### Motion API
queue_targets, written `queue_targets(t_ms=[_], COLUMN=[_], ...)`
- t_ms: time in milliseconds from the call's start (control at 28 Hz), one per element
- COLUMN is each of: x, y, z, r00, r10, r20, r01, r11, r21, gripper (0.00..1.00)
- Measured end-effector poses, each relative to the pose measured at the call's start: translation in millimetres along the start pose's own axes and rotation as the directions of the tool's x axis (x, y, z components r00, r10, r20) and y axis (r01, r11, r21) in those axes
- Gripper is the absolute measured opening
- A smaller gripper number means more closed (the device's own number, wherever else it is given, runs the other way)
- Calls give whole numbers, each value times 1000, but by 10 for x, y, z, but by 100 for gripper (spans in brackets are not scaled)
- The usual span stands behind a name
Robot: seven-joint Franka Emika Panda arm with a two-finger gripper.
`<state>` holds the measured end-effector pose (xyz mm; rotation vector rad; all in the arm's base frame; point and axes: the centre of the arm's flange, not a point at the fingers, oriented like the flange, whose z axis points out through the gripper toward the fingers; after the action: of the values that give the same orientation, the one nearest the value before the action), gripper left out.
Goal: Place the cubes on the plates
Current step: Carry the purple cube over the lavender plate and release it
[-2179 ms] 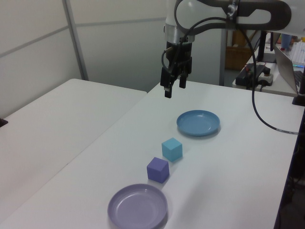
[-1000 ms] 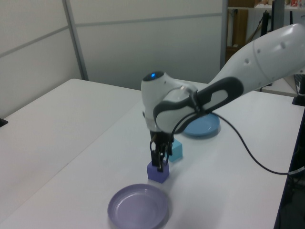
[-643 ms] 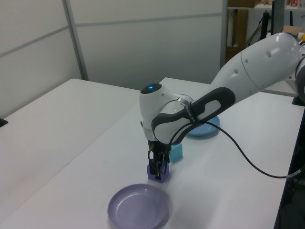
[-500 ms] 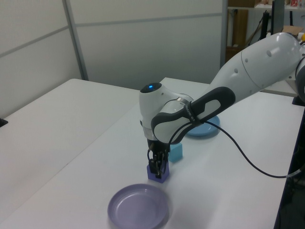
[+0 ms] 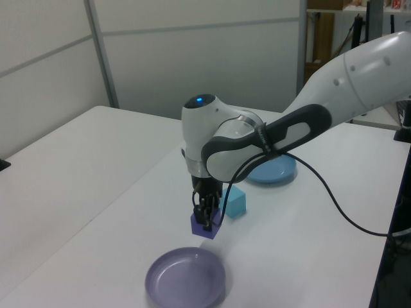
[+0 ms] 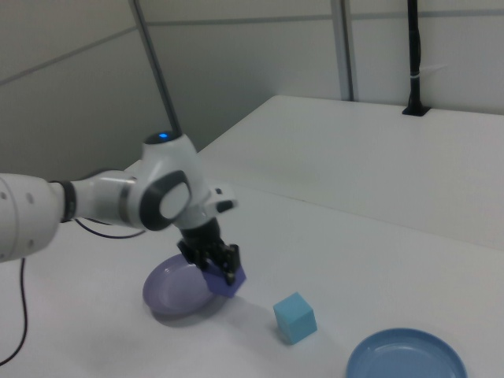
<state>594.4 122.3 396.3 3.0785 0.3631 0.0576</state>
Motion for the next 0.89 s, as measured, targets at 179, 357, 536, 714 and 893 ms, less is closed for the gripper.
queue_targets(t_ms=[179,357,536,714,893], x=[-18,-40,-3,57,105], y=[-455,-928,-1146,-1164,-1109], z=[-75,49,235,277,85], r00=[1000,999,999,1000,999], r10=[-20,-35,-26,-18,41], r20=[-7,7,22,21,-8], r01=[20,35,26,17,-41], r11=[1000,999,1000,1000,999], r21=[2,7,10,8,7], gripper=[60,60,63,78,97])
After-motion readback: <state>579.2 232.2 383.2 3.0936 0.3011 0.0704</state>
